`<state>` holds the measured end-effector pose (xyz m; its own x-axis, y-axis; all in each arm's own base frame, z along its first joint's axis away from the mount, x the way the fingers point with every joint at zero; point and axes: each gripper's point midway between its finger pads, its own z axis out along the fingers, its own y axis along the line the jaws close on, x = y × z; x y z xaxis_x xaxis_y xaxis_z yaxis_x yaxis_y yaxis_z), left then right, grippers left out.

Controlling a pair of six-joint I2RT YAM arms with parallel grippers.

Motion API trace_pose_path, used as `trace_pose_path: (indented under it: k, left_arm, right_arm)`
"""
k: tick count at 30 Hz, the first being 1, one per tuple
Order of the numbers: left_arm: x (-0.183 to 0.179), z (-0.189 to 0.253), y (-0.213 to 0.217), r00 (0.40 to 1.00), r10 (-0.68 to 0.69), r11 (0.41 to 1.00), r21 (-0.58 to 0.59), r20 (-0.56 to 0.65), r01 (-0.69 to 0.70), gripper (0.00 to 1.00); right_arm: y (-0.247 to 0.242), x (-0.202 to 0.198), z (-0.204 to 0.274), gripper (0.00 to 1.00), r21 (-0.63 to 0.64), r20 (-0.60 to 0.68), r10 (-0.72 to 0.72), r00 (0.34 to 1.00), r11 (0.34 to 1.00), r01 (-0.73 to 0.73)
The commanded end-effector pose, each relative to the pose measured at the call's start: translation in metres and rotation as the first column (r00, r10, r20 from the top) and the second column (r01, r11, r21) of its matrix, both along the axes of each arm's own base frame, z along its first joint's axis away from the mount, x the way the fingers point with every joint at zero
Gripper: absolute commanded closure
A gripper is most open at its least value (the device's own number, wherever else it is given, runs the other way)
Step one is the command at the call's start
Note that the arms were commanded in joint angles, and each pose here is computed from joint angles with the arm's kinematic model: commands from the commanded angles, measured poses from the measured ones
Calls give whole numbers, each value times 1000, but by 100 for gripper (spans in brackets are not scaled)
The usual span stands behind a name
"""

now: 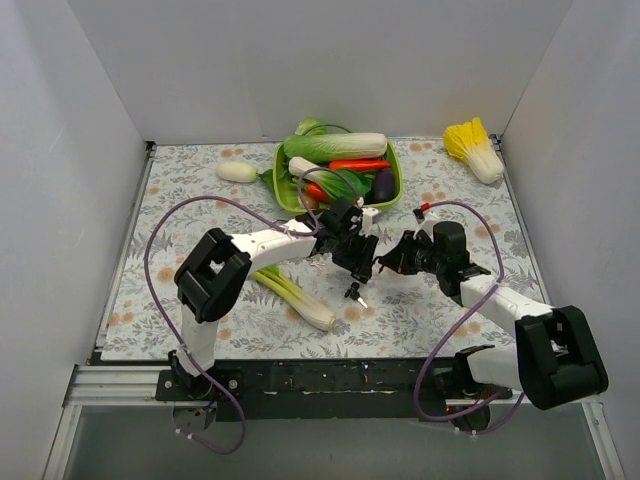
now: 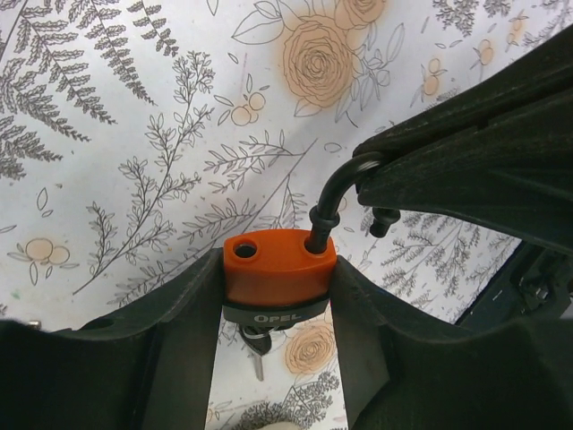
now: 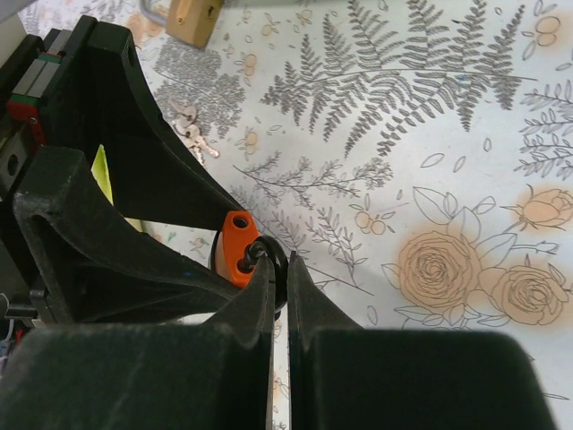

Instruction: Unlock with the key

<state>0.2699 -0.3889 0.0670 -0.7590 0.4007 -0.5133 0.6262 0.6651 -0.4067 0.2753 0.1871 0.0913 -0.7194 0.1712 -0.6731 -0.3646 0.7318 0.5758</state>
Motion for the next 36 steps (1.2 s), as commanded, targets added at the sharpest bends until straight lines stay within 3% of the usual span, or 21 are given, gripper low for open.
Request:
trace_pose_path:
  k: [1,3,11,14,16,23,29,36]
  left_arm:
    - [46,-10,26,979,194,973,111,65,-201,98]
    - [49,-10,21,978,197,973,109,63,-203,94]
    - [57,-3,10,979,189,978,71,75,-194,37]
    - [58,10,11,977,188,980,48,104,-194,25]
    - [56,21,15,974,187,980,39,124,-193,3]
    - [48,65,43,946,217,975,-4,240,-223,2]
    - [48,105,83,881,305,951,-71,362,-300,2]
    - [57,98,137,809,407,898,-25,425,-439,2]
  right_arm:
    - [-12,4,-14,99,-39,3,-20,1000,999,20]
    - [-17,8,-19,99,-57,1,-39,999,998,39]
    - [-33,19,-37,99,-143,-3,-80,997,987,79]
    - [-35,19,-44,99,-161,-14,-81,997,984,78]
    - [-35,20,-46,99,-168,-8,-73,997,983,71]
    - [-47,25,-54,99,-244,-15,-89,996,966,82]
    - [-72,38,-61,99,-308,-38,-142,989,943,123]
    - [-104,58,-72,99,-434,-74,-218,973,886,165]
